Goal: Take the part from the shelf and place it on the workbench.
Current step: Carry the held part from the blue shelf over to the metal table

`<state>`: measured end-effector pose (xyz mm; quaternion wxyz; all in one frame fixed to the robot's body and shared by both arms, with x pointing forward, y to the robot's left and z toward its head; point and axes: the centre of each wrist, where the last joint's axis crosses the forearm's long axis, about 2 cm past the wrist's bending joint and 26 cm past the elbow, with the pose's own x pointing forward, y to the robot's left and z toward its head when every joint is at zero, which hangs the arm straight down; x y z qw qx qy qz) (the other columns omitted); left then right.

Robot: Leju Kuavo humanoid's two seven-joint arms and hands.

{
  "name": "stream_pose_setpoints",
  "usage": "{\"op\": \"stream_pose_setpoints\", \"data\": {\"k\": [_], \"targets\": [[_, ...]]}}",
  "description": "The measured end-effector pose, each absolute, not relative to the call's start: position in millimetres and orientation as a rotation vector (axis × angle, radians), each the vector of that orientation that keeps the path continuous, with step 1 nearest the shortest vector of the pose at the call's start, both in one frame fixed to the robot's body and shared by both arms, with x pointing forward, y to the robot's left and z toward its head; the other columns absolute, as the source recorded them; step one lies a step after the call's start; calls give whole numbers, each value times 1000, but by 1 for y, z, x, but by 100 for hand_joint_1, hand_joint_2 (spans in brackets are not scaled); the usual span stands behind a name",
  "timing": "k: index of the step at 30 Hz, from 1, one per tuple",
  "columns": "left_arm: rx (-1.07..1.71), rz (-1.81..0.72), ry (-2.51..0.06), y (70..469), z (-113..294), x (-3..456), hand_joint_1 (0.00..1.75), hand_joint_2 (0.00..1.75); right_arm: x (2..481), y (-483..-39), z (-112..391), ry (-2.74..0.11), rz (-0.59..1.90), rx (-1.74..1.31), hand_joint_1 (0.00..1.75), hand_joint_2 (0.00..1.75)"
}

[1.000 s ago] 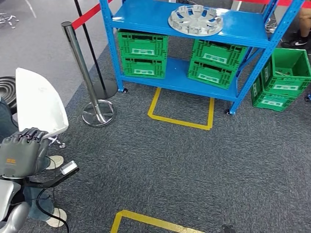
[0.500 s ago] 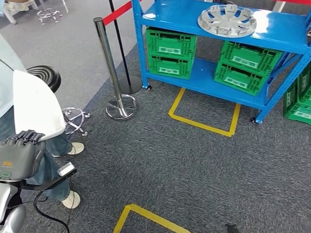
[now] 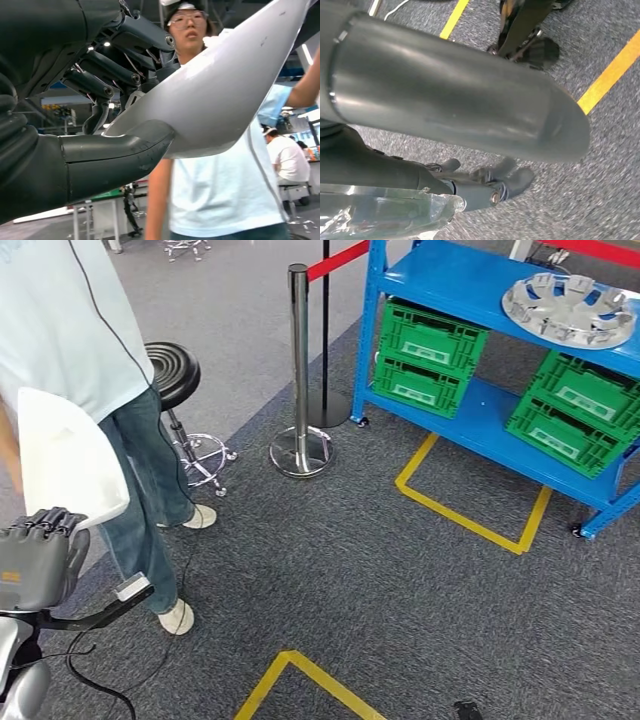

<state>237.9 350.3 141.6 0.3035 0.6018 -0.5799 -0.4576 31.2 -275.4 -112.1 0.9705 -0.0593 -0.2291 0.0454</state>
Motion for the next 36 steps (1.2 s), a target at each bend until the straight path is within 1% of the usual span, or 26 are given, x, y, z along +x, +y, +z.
{"op": "stream_pose_setpoints", "data": {"k": [25, 36], "targets": [[1634, -1201, -1461, 383, 142, 228, 145, 175, 36, -262, -111, -486, 93, -92, 0, 0], [1664, -1153, -1444, 407, 145, 218, 145, 175, 43, -248, -109, -515, 97, -72, 0, 0]]}}
